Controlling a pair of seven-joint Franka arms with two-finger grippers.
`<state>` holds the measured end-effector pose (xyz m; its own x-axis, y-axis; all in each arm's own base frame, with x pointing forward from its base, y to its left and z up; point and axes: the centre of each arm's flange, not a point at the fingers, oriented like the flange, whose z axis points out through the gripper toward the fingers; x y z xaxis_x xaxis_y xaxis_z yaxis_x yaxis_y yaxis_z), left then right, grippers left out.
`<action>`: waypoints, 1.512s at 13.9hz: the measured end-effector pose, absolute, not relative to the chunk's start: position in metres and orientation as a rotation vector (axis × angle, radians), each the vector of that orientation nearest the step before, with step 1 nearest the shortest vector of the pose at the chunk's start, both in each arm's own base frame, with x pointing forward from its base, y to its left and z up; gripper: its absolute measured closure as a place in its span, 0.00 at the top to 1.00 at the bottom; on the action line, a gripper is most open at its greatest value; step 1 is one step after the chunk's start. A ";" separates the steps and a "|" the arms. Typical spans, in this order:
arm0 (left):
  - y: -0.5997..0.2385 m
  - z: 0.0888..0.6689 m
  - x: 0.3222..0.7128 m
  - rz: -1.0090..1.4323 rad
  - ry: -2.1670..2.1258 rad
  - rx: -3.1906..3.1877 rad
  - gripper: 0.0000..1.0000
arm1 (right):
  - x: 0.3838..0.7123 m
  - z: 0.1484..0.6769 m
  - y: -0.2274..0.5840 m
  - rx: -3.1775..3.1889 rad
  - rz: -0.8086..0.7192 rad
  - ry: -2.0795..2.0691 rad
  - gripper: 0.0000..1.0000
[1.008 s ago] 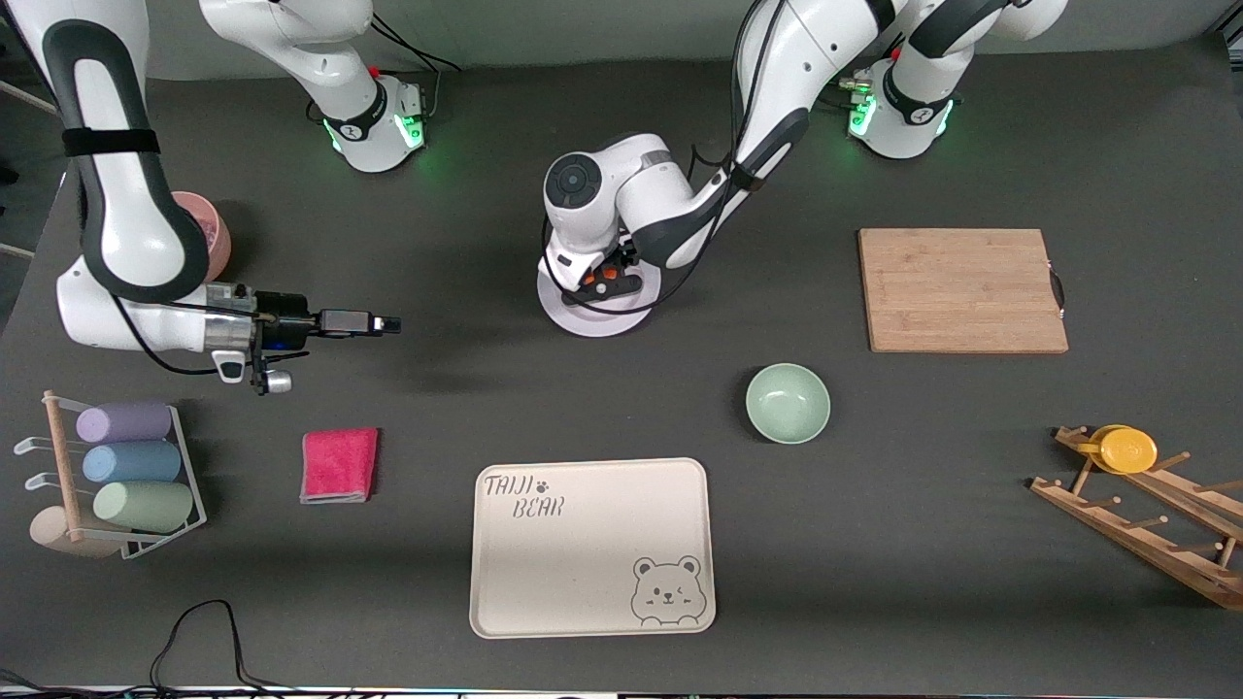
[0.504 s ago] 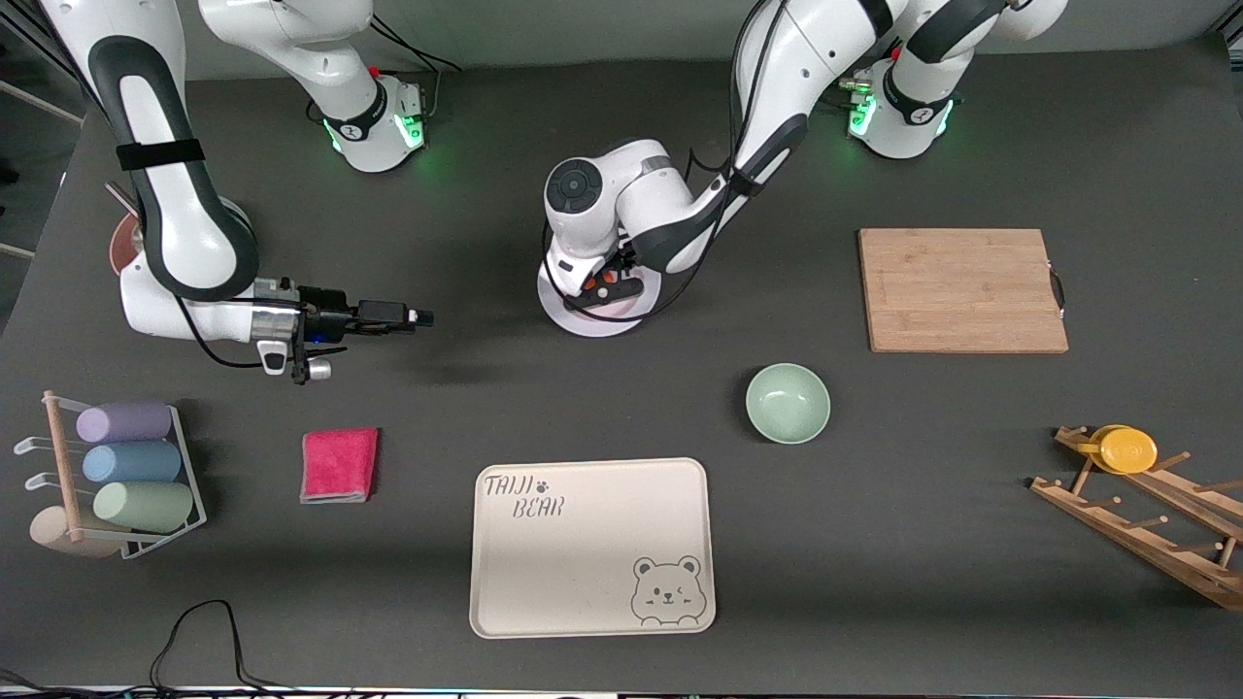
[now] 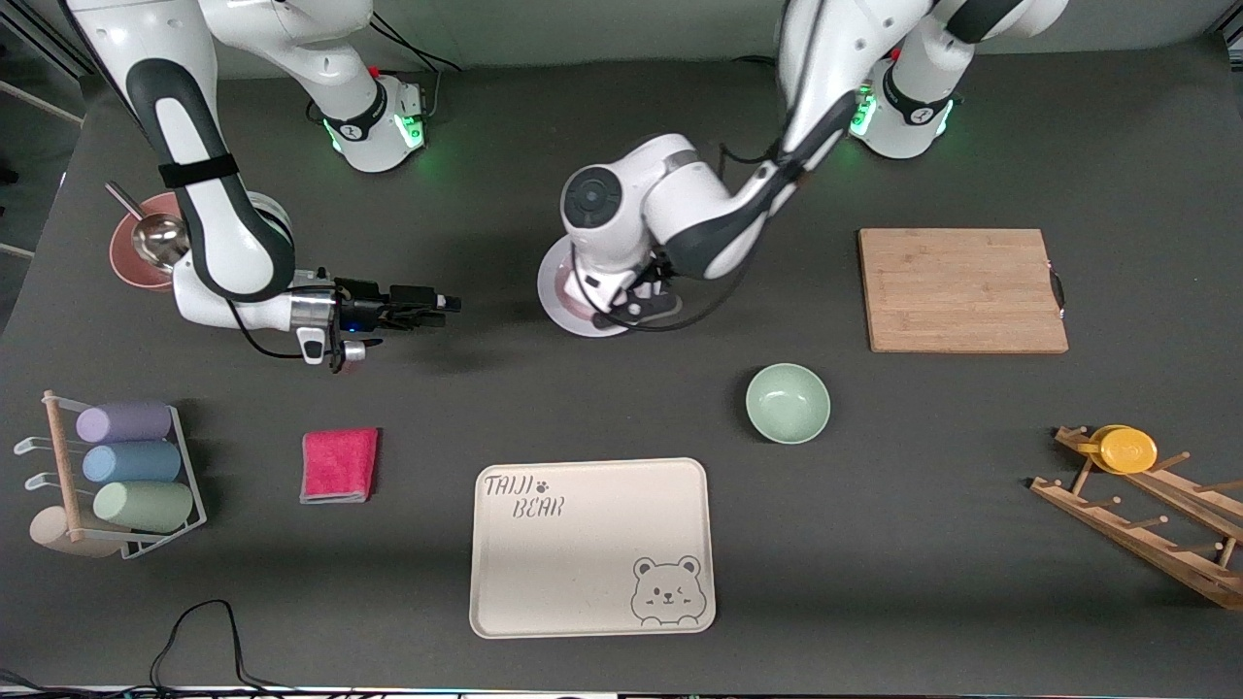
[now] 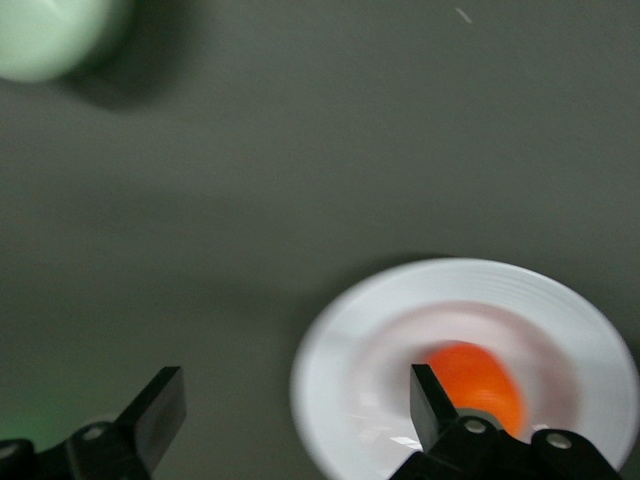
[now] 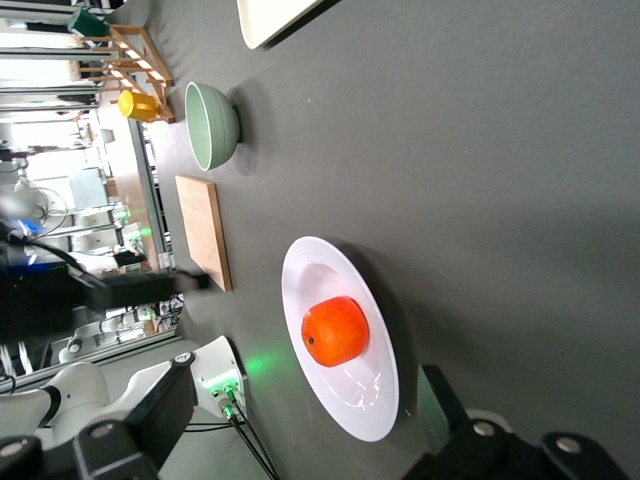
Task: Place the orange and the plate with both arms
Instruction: 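Lower the orange onto the plate and open the left gripper, then grasp the plate rim with the right gripper while the left gripper withdraws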
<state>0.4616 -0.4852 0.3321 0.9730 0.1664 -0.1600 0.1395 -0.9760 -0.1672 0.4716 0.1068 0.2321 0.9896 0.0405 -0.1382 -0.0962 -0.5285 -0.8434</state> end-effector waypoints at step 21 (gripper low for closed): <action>0.005 0.605 0.537 0.190 -0.125 -3.058 1.00 | 0.395 0.130 0.214 -2.098 0.039 -0.024 1.00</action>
<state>0.5365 0.0054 0.6047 0.9890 0.0860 -0.1206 0.0767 -0.9939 -0.0796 0.3946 0.2138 0.1296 0.9993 0.0333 -0.0184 0.0008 -0.5031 -0.8642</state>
